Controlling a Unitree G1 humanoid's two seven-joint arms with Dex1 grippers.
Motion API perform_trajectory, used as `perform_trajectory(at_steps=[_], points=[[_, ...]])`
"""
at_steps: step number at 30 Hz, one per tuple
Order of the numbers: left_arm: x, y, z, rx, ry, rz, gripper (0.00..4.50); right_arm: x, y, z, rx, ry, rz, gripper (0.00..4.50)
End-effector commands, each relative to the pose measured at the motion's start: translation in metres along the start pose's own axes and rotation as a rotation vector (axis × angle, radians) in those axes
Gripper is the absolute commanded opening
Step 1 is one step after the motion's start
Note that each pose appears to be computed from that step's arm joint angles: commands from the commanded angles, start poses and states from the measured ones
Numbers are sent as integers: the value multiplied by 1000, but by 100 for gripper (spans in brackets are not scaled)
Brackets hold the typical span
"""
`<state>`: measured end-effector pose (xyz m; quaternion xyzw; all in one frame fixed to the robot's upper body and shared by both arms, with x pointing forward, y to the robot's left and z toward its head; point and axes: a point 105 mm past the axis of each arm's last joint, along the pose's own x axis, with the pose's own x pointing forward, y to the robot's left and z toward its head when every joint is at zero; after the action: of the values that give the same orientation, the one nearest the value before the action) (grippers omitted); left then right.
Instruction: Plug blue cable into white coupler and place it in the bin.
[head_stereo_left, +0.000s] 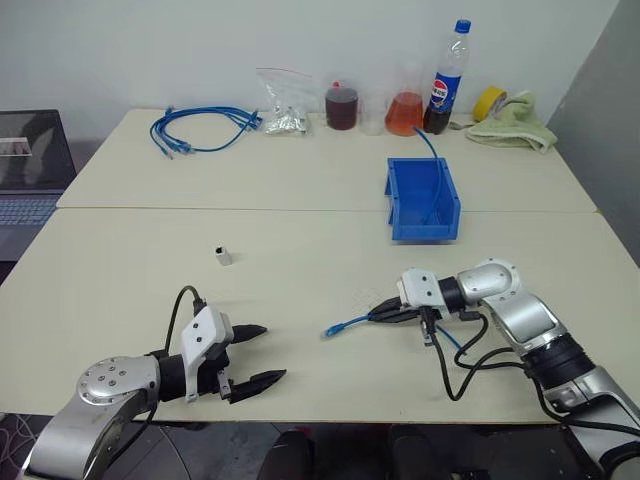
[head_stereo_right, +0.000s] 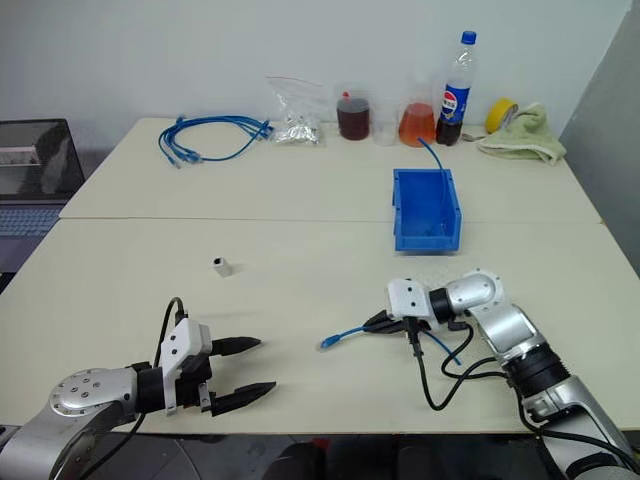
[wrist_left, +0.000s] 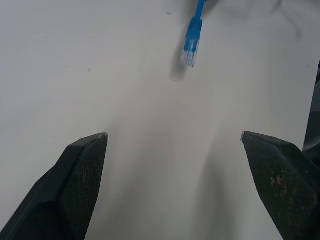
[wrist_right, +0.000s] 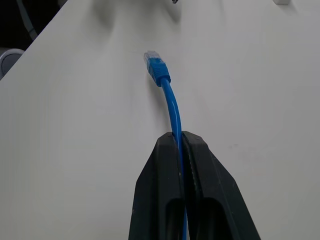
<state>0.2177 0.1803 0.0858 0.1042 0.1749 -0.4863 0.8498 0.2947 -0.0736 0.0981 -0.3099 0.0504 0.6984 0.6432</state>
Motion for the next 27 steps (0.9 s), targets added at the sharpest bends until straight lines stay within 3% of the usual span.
perform_trajectory(at_steps=[1,7,14,24,27], points=[[-4,2,10,41,-26,11,450,3,-8,6,-44,-17,-36,7],[-2,4,10,41,-15,-4,450,5,-12,3,-63,-18,-51,7],[2,6,15,50,-21,-10,450,4,-14,0,-53,-20,-65,158],[9,3,21,67,-42,-29,450,-33,-22,22,-1,-66,-158,445],[15,1,25,82,-55,-38,450,-50,-10,37,65,-93,-199,448]])
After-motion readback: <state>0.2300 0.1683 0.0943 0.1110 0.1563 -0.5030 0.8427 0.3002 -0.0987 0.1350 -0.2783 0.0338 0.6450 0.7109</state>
